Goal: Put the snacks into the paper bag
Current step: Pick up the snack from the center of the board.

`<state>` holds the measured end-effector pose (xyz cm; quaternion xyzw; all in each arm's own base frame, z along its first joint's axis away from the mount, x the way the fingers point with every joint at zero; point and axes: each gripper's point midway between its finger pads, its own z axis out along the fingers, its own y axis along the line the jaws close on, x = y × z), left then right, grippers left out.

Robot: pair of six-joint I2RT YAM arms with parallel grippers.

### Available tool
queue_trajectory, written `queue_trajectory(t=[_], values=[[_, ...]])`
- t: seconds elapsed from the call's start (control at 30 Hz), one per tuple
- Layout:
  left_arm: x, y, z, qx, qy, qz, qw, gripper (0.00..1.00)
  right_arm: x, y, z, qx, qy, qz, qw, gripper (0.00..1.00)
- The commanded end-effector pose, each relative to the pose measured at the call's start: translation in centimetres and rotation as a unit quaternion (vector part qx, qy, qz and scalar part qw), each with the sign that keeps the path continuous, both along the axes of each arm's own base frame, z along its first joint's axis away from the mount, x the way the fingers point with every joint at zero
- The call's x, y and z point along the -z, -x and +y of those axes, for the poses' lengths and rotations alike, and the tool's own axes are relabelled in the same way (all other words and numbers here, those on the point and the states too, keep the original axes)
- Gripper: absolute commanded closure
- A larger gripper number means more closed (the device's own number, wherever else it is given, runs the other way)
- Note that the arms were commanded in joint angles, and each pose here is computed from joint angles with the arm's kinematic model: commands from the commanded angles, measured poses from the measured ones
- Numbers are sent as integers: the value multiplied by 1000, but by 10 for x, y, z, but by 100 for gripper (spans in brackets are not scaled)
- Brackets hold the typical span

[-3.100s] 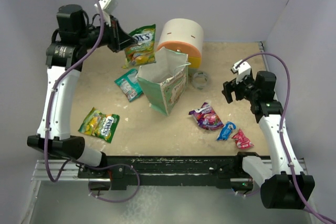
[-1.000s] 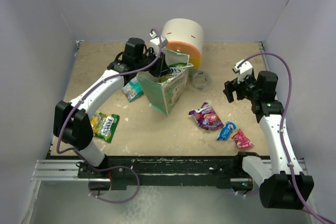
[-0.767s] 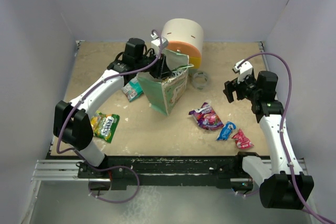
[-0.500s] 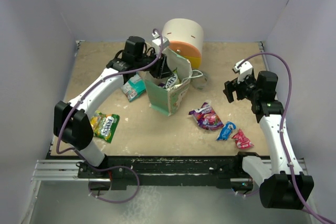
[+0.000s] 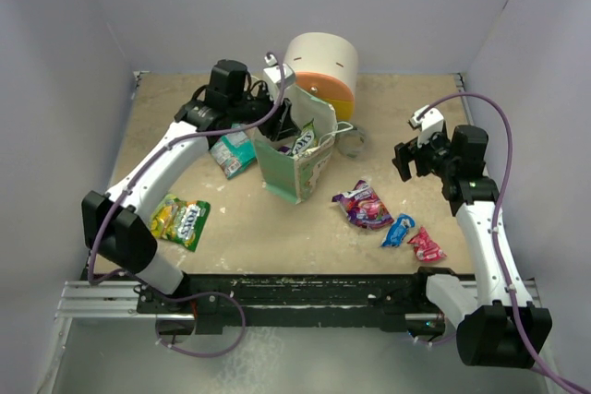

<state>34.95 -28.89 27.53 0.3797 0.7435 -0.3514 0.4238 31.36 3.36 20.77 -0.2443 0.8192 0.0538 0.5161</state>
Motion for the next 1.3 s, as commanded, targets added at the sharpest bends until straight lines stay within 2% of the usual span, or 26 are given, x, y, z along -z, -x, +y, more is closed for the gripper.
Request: queue_trajectory(t=[0.0, 0.23, 0.4, 0.67, 0.8, 0.93, 0.97, 1.0, 1.1, 1.27], values=[[-66, 10, 16, -3, 0, -115, 993, 42, -6, -5, -1, -3, 5, -18, 1000, 15], [-99, 18, 56, -55, -31, -177, 982, 31, -4, -5, -1, -4, 4, -14, 1000, 15], [-115, 15, 109, -114, 7, -154, 981, 27, -6, -4, -1, -3, 5, -17, 1000, 15], [-96, 19, 173, -203, 7, -112, 973, 25, -5, -2, 4, -18, 1, -13, 1000, 15], [-79, 25, 193, -229, -3, -89, 969, 22, 2, 4, 14, -64, 7, 7, 998, 14], [-61, 33, 204, -246, -26, -77, 966, 18, 26, 15, 26, -128, 37, 59, 989, 15], [-55, 36, 210, -253, -38, -85, 963, 10, 45, 30, 32, -166, 59, 91, 980, 15], [-54, 38, 212, -257, -40, -90, 961, 7, 51, 36, 35, -185, 70, 98, 975, 15], [-52, 41, 217, -266, -41, -107, 957, 1, 61, 54, 46, -224, 95, 97, 965, 14], [-41, 37, 228, -288, -58, -111, 949, 1, 61, 60, 64, -255, 121, 61, 957, 15]])
